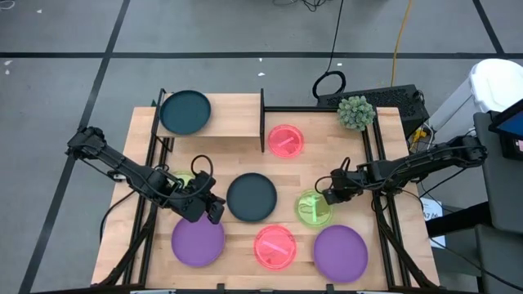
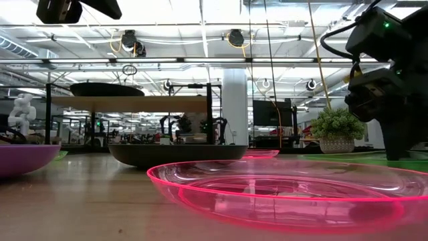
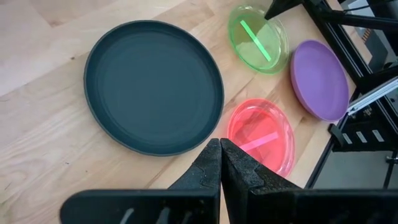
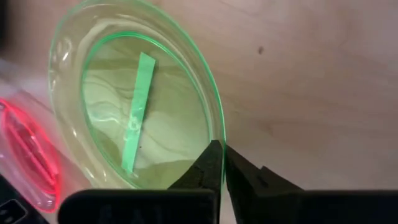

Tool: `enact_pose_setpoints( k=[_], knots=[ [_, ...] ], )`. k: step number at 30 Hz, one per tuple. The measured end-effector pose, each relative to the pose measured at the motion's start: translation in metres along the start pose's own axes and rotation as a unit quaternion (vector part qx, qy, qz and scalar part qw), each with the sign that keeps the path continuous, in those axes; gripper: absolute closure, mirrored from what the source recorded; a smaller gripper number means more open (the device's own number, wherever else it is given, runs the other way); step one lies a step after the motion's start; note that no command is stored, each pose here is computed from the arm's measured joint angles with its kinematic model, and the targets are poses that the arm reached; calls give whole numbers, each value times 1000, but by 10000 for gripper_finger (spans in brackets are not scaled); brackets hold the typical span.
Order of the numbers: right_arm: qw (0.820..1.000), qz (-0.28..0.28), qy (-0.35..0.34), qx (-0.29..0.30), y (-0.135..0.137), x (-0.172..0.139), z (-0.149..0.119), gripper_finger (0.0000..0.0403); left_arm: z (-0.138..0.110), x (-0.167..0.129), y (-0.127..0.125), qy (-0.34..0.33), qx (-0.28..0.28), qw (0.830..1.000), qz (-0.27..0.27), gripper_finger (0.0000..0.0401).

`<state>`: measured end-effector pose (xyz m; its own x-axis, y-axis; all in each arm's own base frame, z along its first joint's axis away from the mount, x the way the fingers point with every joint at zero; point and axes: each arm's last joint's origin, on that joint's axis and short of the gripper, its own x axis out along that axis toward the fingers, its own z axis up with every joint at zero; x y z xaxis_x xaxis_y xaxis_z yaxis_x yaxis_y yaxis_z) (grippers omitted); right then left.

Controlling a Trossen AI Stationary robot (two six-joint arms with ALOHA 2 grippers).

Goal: Place and stack plates onto a shelf
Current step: Put the right green plate on the shelf

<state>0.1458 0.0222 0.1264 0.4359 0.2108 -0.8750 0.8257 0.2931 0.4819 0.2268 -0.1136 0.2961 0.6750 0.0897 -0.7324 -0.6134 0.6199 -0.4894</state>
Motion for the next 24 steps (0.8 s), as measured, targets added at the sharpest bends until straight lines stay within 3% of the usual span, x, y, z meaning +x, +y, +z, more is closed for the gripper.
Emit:
enact_pose_setpoints(
  k=[11, 24],
  knots=[
    [997, 77, -15, 27, 15, -1, 3, 403, 0, 0, 2, -1, 18, 1000, 10, 398],
    [976, 200, -29, 82, 44, -12, 8, 403, -1, -1, 16, -26, 51, 995, 86, 398]
  ],
)
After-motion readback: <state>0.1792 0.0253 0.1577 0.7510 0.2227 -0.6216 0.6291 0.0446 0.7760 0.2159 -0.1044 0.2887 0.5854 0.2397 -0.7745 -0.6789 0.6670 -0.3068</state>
